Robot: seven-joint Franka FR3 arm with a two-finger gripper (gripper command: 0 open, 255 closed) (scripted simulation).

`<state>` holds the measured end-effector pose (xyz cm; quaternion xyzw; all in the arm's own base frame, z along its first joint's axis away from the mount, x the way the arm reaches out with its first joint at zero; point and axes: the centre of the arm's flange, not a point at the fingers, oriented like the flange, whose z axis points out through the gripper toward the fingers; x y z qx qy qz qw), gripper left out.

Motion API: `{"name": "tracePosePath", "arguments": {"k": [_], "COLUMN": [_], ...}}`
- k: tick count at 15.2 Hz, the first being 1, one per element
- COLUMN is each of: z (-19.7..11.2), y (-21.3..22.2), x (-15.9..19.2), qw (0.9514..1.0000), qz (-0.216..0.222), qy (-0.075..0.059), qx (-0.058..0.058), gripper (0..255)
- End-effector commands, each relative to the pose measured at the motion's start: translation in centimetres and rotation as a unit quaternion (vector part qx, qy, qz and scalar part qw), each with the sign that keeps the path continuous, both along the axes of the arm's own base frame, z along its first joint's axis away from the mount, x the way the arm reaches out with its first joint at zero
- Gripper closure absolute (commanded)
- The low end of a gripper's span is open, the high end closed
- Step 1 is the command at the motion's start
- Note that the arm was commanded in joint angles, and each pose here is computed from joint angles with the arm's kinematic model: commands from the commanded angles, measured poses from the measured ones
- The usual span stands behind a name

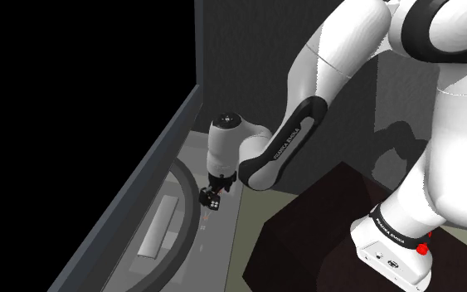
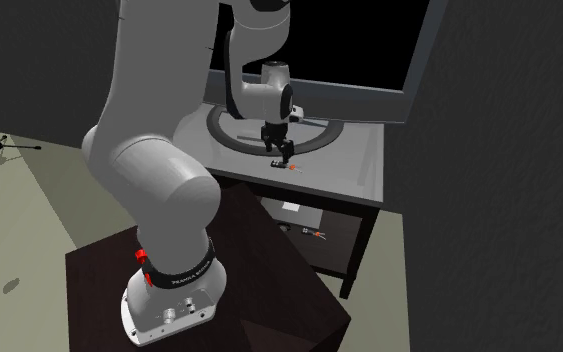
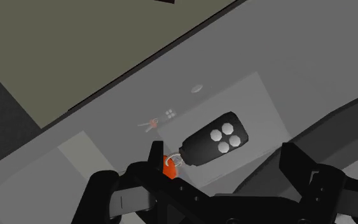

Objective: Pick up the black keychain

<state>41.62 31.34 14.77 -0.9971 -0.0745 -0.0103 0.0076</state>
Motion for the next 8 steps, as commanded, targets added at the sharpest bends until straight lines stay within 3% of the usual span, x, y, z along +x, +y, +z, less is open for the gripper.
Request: {"name": "tracePosePath", "arguments": {"k": [1,6,7,8], "z": [-1.0,-2.9,-3.0,-3.0], "y": [0.2,0.2,0.2,0.2], "x": [0.1,0.1,0.1,0.1], "qw": [1.0000,1.0000,1.0000,1.0000], "qz": [0.000,0.000,0.000,0.000], "qy": [0.000,0.000,0.000,0.000], "qx": [0.000,0.000,0.000,0.000], "gripper": [0,0,255,255]}}
